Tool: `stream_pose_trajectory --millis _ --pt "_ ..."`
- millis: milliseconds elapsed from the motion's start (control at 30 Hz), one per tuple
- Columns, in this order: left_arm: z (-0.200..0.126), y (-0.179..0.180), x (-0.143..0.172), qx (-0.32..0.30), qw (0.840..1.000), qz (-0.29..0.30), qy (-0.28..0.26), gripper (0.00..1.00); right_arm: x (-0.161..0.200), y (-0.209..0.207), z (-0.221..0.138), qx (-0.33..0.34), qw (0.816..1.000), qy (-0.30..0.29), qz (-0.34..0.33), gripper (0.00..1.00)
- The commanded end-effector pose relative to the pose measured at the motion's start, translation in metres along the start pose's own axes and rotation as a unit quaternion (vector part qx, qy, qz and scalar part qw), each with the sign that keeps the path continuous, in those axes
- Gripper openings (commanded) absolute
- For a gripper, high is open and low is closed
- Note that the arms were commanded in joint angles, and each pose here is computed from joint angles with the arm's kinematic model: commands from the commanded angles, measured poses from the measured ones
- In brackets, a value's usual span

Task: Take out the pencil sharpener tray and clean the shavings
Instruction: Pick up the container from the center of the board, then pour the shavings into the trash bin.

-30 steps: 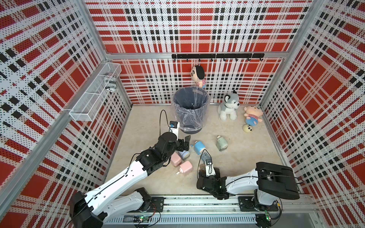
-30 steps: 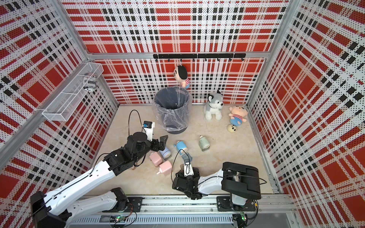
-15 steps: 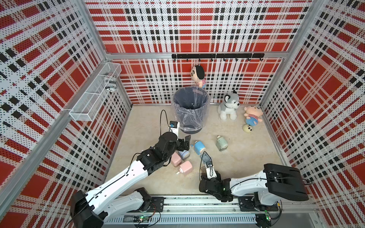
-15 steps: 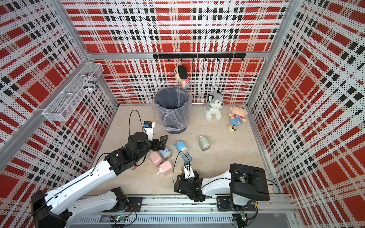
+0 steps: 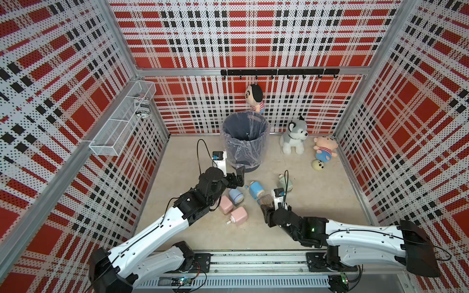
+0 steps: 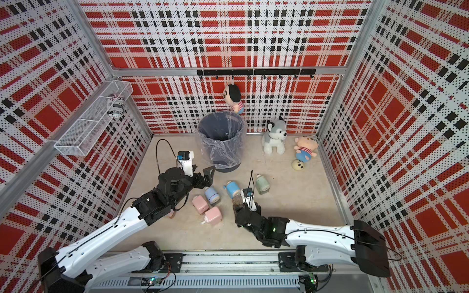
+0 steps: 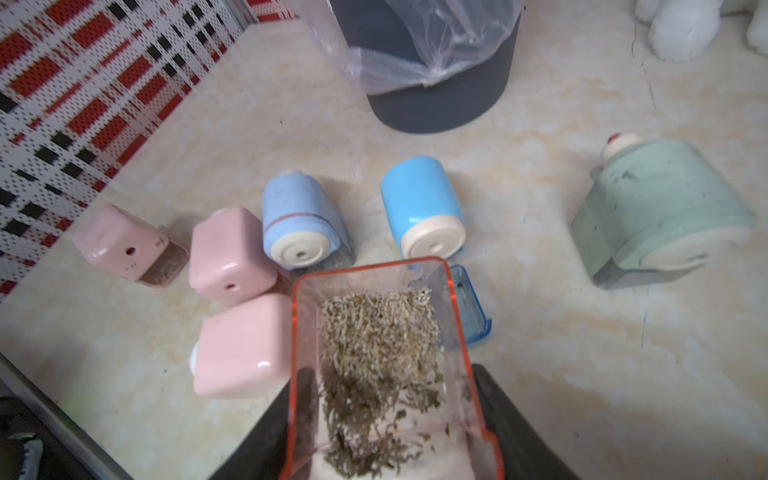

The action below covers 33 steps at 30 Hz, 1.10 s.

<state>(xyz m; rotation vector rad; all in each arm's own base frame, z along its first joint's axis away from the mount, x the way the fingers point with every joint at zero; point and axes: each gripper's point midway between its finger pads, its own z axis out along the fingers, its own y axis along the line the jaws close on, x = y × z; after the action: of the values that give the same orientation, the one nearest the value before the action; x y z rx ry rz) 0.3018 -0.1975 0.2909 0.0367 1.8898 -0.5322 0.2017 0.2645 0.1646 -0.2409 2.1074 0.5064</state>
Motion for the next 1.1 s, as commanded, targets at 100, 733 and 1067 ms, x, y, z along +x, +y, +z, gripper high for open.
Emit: stream_pose_trajectory --millis 100,733,1067 --pt "0.009 -0.002 -0.03 0.035 0.998 -0.044 -0.036 0.98 -0.066 0.022 0.008 -0.06 0.998 -0.011 -0.02 0.49" --pt "-0.003 0.041 -0.04 0.031 0.991 -0.11 -0.065 0.98 -0.261 0.084 0.1 -0.207 0.957 -0.019 0.201 0.52" --pt "-0.018 0.041 -0.04 0.04 0.989 -0.122 -0.072 0.98 -0.318 0.083 0.122 -0.252 0.859 0.002 0.446 0.51"
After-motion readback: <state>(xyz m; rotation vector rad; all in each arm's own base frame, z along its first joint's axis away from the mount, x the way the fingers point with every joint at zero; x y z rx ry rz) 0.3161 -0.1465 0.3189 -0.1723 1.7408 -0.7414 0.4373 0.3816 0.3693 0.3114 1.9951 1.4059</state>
